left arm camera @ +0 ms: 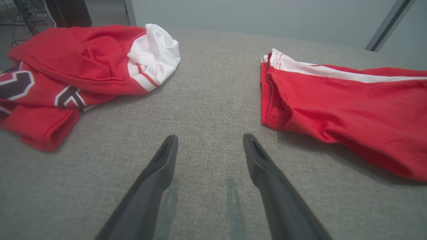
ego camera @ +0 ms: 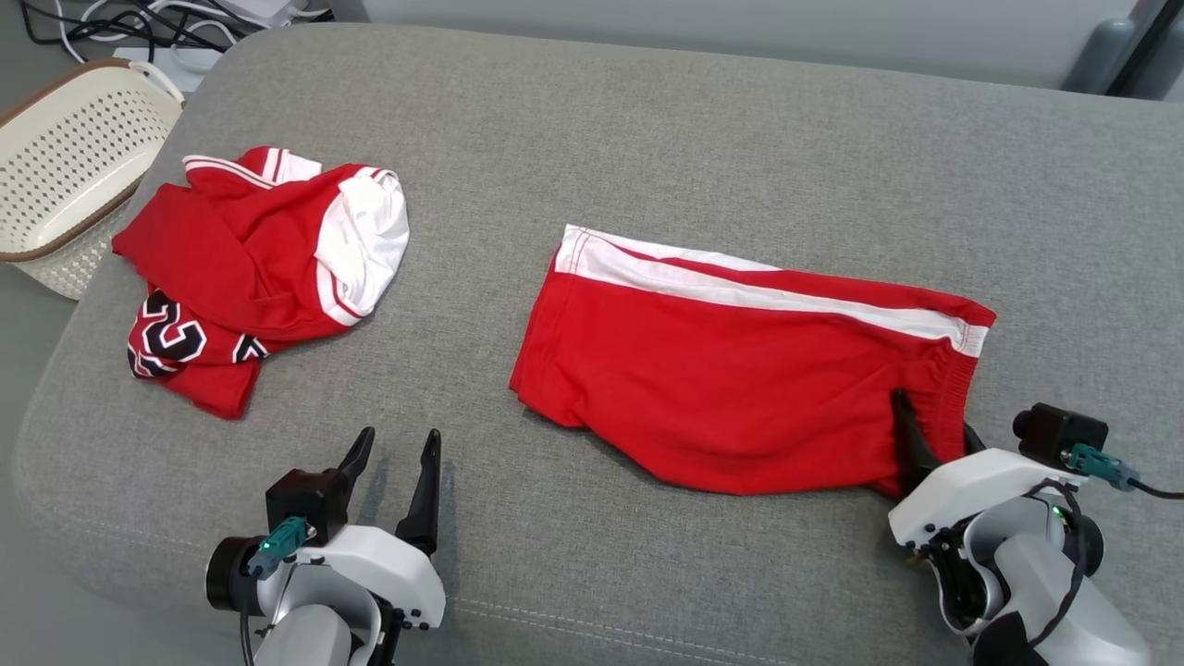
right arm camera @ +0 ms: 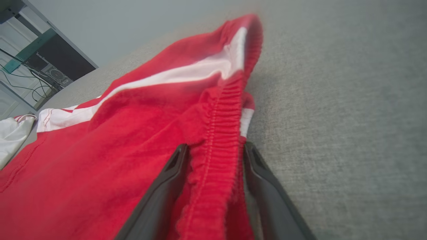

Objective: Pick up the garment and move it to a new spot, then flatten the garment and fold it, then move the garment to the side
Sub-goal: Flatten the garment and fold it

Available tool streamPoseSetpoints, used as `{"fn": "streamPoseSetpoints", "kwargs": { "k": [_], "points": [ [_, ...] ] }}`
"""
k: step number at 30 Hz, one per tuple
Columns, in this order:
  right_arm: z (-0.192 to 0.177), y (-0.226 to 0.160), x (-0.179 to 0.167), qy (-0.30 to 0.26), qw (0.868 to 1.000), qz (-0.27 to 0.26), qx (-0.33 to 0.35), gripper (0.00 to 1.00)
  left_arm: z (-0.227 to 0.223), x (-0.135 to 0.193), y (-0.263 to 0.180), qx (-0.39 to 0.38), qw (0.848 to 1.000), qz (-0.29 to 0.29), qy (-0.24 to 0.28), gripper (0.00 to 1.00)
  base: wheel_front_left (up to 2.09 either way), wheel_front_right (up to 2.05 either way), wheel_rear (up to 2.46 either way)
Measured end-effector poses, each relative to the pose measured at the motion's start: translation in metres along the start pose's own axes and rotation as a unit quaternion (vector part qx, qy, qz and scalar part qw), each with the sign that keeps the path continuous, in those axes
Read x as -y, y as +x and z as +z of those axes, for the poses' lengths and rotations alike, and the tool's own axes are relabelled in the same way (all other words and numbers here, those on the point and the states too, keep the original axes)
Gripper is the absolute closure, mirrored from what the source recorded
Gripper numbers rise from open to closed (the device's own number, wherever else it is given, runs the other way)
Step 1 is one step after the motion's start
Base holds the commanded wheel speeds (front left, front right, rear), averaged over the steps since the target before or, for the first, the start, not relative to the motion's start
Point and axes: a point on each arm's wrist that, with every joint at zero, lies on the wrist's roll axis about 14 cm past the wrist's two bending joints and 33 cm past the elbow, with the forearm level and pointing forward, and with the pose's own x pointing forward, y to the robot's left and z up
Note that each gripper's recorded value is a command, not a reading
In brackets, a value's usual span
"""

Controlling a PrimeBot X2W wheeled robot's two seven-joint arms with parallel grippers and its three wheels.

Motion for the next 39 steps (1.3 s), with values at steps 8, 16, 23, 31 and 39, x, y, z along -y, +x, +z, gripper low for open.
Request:
{"fn": "streamPoseSetpoints", "kwargs": {
  "k": [8, 16, 23, 31, 39],
  "points": [
    [-0.001, 0.006, -0.009, 0.017, 1.000, 0.010, -0.008, 1.00, -0.001, -0.003, -0.001, -0.001, 1.000, 0.005, -0.002, 0.00, 0.00, 0.00, 0.00],
    [0.023, 0.000, 0.018, 0.037, 0.999, -0.017, 0.022, 1.00, 0.002, 0.003, 0.003, 0.004, 1.000, -0.003, -0.007, 0.00, 0.00, 0.00, 0.00],
    [0.054, -0.007, 0.014, 0.007, 0.998, 0.008, 0.060, 1.00, 0.003, 0.018, 0.005, 0.005, 1.000, -0.023, -0.009, 0.00, 0.00, 0.00, 0.00],
    [0.055, 0.003, -0.083, -0.022, 0.988, 0.146, 0.034, 1.00, -0.003, 0.023, -0.002, -0.003, 0.999, -0.031, -0.016, 0.00, 0.00, 0.00, 0.00],
    [0.031, 0.011, -0.155, -0.055, 0.970, 0.237, -0.019, 1.00, -0.008, 0.016, -0.015, -0.008, 0.999, -0.019, -0.025, 0.00, 0.00, 0.00, 0.00]
  ]
}}
